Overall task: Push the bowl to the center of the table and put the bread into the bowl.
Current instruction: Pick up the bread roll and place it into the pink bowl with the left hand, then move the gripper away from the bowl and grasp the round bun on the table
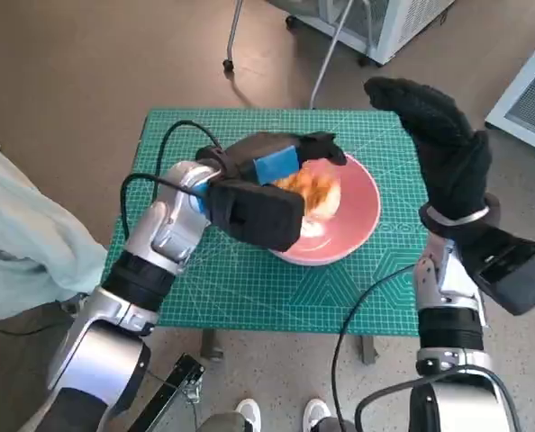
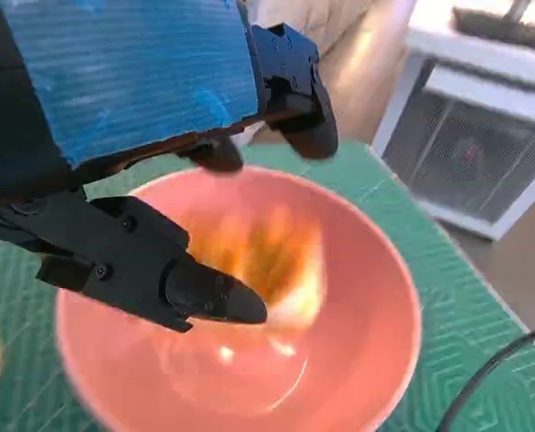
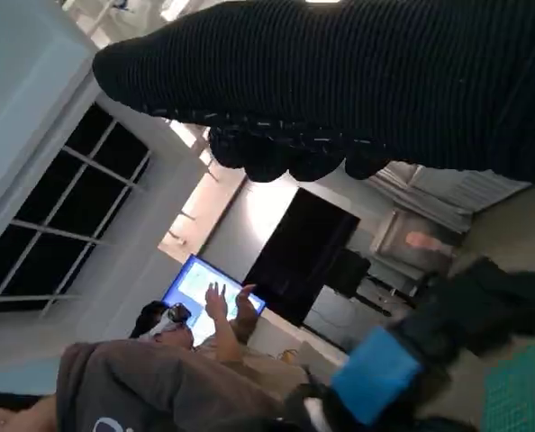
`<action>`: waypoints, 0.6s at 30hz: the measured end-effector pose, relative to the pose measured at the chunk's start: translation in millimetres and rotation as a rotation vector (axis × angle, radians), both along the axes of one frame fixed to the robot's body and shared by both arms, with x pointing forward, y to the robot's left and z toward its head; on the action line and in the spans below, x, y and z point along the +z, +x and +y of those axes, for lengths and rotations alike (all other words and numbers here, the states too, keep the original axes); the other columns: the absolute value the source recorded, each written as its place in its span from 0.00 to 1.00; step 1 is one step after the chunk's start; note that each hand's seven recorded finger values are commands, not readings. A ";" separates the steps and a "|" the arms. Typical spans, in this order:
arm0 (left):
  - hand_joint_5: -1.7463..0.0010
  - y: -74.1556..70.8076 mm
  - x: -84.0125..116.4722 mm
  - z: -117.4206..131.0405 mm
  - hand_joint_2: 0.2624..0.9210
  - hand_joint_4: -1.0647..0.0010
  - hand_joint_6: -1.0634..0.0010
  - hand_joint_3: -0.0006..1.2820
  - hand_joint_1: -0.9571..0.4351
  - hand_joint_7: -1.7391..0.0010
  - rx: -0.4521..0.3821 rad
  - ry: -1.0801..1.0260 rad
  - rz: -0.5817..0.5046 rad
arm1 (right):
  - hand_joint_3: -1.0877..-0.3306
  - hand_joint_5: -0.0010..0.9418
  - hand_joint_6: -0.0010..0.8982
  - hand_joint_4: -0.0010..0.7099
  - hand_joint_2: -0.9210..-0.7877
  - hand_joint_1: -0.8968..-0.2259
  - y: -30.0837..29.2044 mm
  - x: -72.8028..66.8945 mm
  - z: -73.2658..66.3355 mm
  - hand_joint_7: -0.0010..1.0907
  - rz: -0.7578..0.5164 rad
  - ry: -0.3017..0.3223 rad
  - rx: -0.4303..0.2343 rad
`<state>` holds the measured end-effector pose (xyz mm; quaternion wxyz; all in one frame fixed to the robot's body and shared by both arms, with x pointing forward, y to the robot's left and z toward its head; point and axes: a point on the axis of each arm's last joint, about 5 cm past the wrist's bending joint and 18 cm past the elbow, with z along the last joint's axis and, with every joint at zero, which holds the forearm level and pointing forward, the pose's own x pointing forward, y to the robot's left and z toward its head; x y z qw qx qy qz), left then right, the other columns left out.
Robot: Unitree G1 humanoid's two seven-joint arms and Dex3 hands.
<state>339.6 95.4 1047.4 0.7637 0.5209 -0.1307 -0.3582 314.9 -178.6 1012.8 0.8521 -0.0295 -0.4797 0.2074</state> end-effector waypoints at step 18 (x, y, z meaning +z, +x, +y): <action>0.99 -7.5 13.6 27.7 0.84 0.92 0.99 0.06 0.49 0.74 -0.010 -0.039 -0.086 | 0.47 0.01 0.00 0.38 0.00 0.30 -1.2 -1.4 2.6 0.82 0.004 0.005 -0.013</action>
